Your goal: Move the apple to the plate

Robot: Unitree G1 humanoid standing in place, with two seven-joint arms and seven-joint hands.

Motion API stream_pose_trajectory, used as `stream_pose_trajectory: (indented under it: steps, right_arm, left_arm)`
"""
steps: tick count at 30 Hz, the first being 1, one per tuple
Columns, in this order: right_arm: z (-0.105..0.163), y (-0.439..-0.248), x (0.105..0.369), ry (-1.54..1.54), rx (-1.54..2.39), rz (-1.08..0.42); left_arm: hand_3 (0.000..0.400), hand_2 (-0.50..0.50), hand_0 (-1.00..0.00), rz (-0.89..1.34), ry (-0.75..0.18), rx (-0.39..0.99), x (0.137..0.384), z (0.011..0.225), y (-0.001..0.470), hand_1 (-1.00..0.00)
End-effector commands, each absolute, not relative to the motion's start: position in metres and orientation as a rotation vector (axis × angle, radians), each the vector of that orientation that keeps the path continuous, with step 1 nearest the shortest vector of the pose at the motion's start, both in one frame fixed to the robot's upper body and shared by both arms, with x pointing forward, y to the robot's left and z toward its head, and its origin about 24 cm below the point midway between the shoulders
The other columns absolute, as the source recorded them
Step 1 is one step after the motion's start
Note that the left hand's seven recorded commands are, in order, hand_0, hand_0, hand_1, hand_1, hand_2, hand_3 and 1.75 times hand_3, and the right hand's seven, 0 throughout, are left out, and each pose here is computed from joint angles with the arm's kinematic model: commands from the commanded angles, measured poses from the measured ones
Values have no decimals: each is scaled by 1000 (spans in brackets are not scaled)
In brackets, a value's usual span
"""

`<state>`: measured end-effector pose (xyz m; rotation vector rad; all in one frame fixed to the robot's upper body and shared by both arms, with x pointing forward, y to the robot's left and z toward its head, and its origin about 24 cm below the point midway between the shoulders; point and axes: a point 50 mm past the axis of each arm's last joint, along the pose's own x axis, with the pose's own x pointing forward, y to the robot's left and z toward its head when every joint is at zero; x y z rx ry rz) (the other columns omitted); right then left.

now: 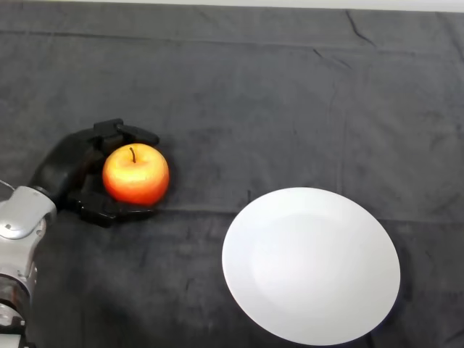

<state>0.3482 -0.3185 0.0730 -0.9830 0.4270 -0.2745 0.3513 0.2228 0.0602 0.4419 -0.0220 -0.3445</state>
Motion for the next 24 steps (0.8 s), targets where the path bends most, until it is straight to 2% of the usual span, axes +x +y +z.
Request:
stream_pose_trajectory:
  steps: [1,16,24]
  right_arm:
    - [61,-325,339,477,-973,-278]
    - [61,-325,339,477,-973,-278]
    - [61,-325,339,476,-973,-278]
  left_arm:
    - [400,0,-1000,-369,7,498,355,63,224,-1000]
    - [400,0,-1000,-365,-215,464,369,94,184,-1000]
    - [400,0,-1000,-413,-346,439,365,103,152,-1000]
